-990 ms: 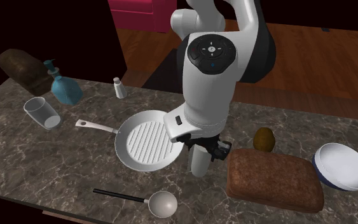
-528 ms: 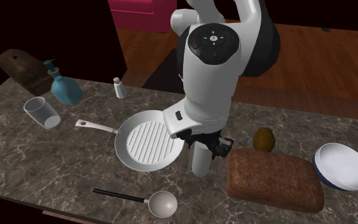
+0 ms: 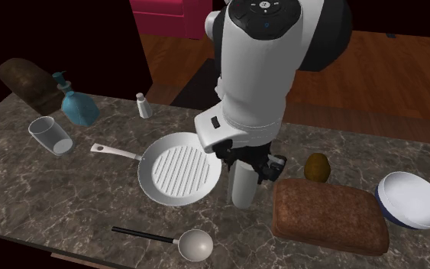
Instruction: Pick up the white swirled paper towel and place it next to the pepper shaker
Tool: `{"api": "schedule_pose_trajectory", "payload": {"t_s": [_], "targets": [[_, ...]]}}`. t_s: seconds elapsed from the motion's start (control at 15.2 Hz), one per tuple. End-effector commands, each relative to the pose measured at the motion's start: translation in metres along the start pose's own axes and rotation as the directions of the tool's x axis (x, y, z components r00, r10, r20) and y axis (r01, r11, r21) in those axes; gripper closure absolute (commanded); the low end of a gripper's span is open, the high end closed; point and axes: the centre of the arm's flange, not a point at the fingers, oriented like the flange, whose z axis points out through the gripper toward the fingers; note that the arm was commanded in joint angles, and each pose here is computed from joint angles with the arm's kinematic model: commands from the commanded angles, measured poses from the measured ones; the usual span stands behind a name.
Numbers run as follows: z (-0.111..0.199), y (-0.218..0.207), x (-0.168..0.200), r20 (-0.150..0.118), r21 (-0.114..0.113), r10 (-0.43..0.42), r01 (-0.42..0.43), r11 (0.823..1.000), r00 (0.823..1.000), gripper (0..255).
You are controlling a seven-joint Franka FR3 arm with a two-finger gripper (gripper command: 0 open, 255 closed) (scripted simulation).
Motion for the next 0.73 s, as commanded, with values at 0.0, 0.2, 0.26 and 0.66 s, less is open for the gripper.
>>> {"api": "schedule_pose_trajectory", "payload": {"t_s": [0.0, 0.2, 0.26, 0.66], "targets": [[-0.011, 0.000, -0.001, 0.000, 0.000, 0.000, 0.000, 1.000, 1.000, 255], [-0.026, -0.001, -0.001, 0.000, 0.000, 0.000, 0.000, 1.000, 1.000, 255], [-0.032, -0.001, -0.002, 0.000, 0.000, 0.000, 0.000, 1.000, 1.000, 255], [-0.063, -0.002, -0.003, 0.000, 0.000, 0.000, 0.000, 1.000, 1.000, 255]]}}
